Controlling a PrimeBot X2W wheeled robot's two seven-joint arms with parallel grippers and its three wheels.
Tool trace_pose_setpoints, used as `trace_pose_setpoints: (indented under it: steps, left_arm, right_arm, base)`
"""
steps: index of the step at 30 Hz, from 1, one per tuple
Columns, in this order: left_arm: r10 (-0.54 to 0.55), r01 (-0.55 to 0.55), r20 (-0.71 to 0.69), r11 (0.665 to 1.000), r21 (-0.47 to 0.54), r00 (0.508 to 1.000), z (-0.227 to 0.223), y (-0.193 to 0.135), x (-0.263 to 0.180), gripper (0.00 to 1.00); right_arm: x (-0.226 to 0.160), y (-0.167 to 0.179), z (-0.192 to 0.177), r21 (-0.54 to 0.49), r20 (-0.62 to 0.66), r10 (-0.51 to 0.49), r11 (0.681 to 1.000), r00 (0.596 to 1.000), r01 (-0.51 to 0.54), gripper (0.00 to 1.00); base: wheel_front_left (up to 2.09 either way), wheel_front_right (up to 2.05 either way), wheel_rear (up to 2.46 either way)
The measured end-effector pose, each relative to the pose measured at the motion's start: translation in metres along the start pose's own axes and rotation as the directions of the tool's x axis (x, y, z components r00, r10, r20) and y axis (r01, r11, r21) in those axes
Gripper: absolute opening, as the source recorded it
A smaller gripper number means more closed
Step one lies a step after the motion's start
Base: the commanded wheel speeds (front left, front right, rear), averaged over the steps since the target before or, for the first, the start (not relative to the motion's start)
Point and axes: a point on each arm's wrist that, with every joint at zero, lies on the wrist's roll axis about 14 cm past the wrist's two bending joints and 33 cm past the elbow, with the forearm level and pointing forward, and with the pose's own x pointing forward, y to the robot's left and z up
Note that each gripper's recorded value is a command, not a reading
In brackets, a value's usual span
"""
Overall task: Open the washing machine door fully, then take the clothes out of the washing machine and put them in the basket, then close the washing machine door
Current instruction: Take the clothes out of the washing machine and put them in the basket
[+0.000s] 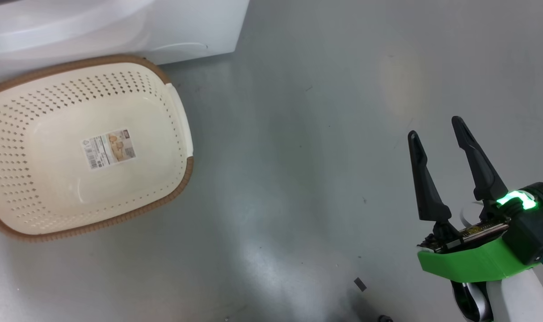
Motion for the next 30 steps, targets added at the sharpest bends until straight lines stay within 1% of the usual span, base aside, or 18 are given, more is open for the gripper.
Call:
trace_pose_setpoints:
  steps: [4, 11, 19, 20, 22, 23, 30]
  left_arm:
    - [0.005, -0.004, -0.018, 1.0, 0.01, 1.0, -0.007, -0.002, 0.005, 1.0]
    - [0.029, -0.027, -0.044, 0.998, 0.054, 0.999, -0.021, 0.007, 0.009, 1.0]
    - [0.024, -0.016, -0.103, 0.997, 0.076, 0.994, -0.033, 0.004, 0.008, 1.0]
    - [0.023, -0.015, -0.105, 0.997, 0.078, 0.994, -0.034, 0.004, 0.008, 0.73]
    - [0.024, -0.014, -0.112, 0.997, 0.081, 0.993, -0.034, 0.005, 0.008, 0.14]
    - [0.022, -0.012, -0.118, 0.997, 0.082, 0.993, -0.035, 0.005, 0.008, 0.0]
    - [0.001, 0.01, -0.143, 0.997, 0.078, 0.99, -0.038, 0.002, 0.007, 0.0]
  right_arm:
    - [0.0, -0.002, -0.005, 0.01, -0.012, -0.009, 1.0, 1.0, 0.009, 1.0]
    - [0.0, -0.004, -0.01, 0.016, -0.028, -0.014, 1.0, 0.999, 0.015, 1.0]
    - [-0.001, -0.005, -0.011, 0.014, -0.031, -0.017, 1.0, 0.999, 0.018, 1.0]
    - [-0.001, -0.005, -0.011, 0.016, -0.03, -0.018, 1.0, 0.999, 0.018, 1.0]
    - [-0.001, -0.005, -0.01, 0.016, -0.03, -0.018, 1.0, 0.999, 0.019, 1.0]
    - [-0.002, -0.005, -0.01, 0.016, -0.029, -0.019, 1.0, 0.999, 0.019, 1.0]
    - [-0.002, -0.006, -0.009, 0.017, -0.027, -0.021, 1.0, 0.999, 0.021, 1.0]
  base:
    - [0.0, 0.0, 0.0]
    - [0.0, 0.0, 0.0]
    - [0.0, 0.0, 0.0]
    - [0.0, 0.0, 0.0]
    - [0.0, 0.0, 0.0]
    - [0.0, 0.0, 0.0]
    - [0.0, 0.0, 0.0]
